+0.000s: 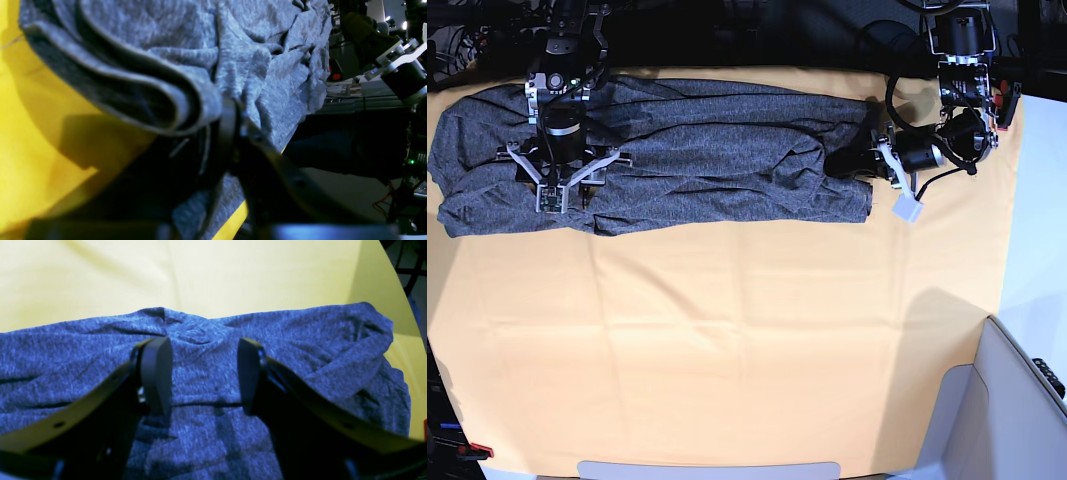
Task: Fold the T-shirt properly
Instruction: 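Lift the hem end with the left gripper and fold it toward the right gripper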
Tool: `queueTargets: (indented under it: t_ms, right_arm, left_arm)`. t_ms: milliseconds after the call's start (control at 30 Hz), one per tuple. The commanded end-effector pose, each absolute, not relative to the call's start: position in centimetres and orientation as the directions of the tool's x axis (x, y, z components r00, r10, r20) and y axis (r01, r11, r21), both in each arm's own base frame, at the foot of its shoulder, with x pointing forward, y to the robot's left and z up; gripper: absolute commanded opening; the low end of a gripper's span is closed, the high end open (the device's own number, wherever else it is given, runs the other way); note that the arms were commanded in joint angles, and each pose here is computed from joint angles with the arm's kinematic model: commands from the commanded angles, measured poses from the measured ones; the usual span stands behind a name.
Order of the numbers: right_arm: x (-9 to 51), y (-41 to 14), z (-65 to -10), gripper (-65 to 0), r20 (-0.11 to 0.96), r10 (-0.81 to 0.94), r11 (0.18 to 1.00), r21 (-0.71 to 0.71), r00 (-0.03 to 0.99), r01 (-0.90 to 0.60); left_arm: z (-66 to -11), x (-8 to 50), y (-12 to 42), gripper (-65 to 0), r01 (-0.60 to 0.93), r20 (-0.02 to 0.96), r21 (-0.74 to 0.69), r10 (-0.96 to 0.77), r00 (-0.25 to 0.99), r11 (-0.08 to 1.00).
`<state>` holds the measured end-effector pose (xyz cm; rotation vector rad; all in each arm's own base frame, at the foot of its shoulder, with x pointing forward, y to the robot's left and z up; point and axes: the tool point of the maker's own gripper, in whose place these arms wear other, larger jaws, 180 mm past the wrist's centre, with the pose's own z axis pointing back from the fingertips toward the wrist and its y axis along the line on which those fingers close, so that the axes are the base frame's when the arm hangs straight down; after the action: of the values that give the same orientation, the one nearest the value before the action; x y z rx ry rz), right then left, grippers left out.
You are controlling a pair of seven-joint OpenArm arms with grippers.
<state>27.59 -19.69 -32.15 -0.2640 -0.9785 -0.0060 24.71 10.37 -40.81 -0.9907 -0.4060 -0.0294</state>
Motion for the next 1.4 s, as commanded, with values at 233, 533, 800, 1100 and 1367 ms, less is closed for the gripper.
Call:
queueTargets:
  t_ms: [233,533,800,1100,1367]
  right_arm:
    - [28.1,-20.0,-30.8,-33.7,0.847,0.114,0.965,-0.219,0.519,0.144]
    - [26.4,-26.4,-30.0,-33.7,0.847,0.07,0.912,-0.268,0.526,0.31]
    - [23.7,-31.6,-29.4,-33.7,0.841,0.027,0.841,-0.311,0.54,0.443]
    - [21.1,-35.2,-28.7,-33.7,0.839,-0.005,0.773,-0.342,0.544,0.534]
    - [20.8,-35.7,-28.6,-33.7,0.838,-0.01,0.764,-0.345,0.545,0.545]
  left_arm:
    - [-38.7,25.1,9.5,-64.1,0.295,0.419,-0.766,0.096,0.903,0.572]
    - [-36.6,25.2,7.1,-64.1,0.358,0.461,-0.758,0.061,0.885,0.545]
    - [-35.3,25.0,0.5,-64.1,0.433,0.477,-0.794,-0.006,0.879,0.426]
    - [-32.3,26.0,-5.3,-64.1,0.507,0.512,-0.8,-0.077,0.856,0.322]
    - [-30.2,25.9,-9.0,-63.8,0.59,0.569,-0.77,-0.158,0.807,0.242]
